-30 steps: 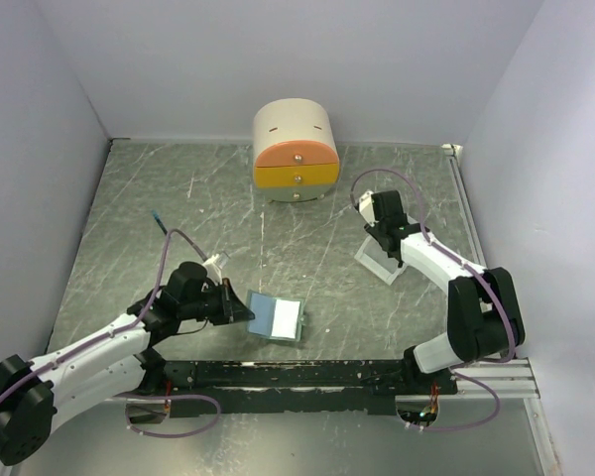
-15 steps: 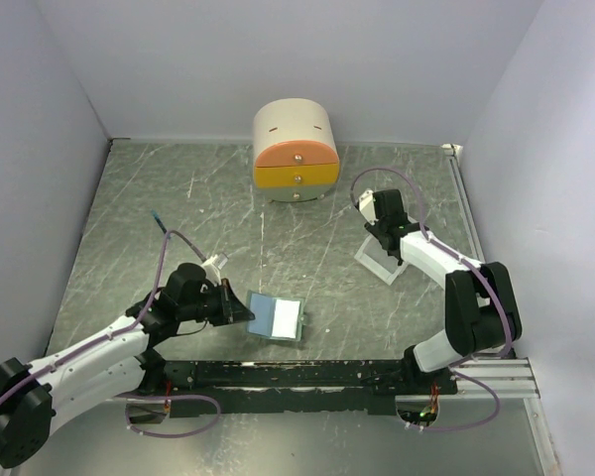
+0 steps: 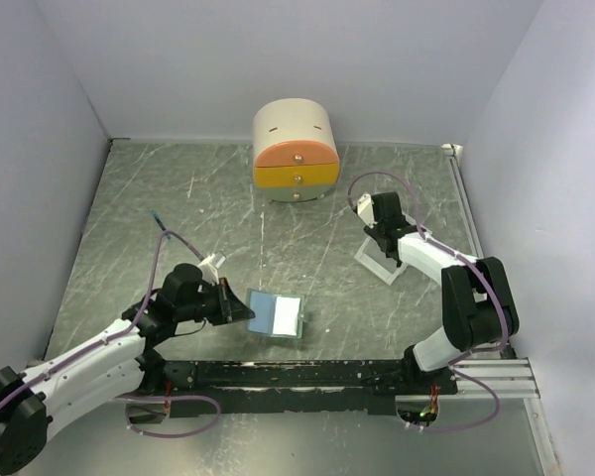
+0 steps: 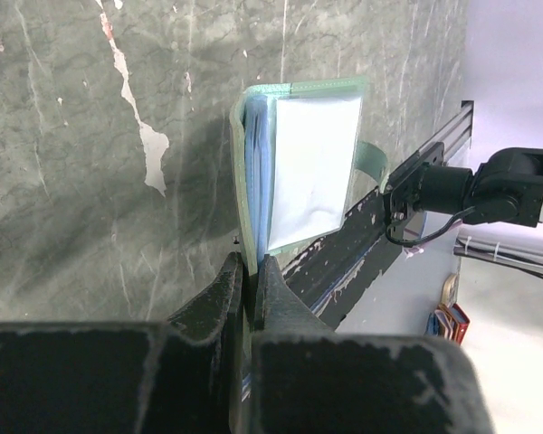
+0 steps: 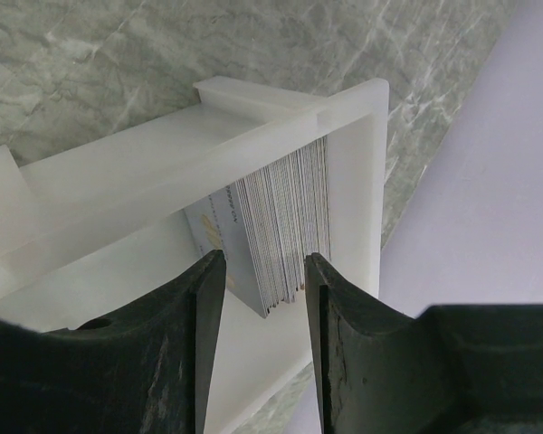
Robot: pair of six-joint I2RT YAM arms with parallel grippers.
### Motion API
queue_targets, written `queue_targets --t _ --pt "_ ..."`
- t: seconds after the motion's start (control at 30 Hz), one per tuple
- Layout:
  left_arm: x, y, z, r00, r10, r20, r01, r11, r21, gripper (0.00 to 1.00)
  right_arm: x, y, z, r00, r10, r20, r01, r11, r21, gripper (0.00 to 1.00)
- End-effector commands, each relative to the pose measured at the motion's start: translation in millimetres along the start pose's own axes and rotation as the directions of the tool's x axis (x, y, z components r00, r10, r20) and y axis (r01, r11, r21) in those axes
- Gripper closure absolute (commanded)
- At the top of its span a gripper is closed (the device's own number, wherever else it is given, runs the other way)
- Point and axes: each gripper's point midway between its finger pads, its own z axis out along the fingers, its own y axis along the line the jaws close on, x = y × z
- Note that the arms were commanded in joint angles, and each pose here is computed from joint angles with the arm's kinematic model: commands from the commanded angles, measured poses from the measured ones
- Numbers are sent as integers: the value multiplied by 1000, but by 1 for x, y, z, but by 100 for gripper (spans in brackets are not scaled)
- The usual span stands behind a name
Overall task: Put the credit cards into the card holder
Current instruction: Pick up the credit card from the storage box.
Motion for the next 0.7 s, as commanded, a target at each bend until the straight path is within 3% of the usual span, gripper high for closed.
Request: queue_targets --t 0.0,0.33,0.67 --pt "-4 -5 -5 1000 10 14 -10 1000 8 93 5 -2 7 1000 -22 -12 22 999 24 59" --pt "-4 -6 -6 1000 7 22 -8 1000 17 93 10 -3 13 998 -50 -47 53 997 57 61" --pt "-3 -5 -5 1000 -4 28 4 1000 27 93 -2 -27 2 1000 -2 2 2 988 153 66"
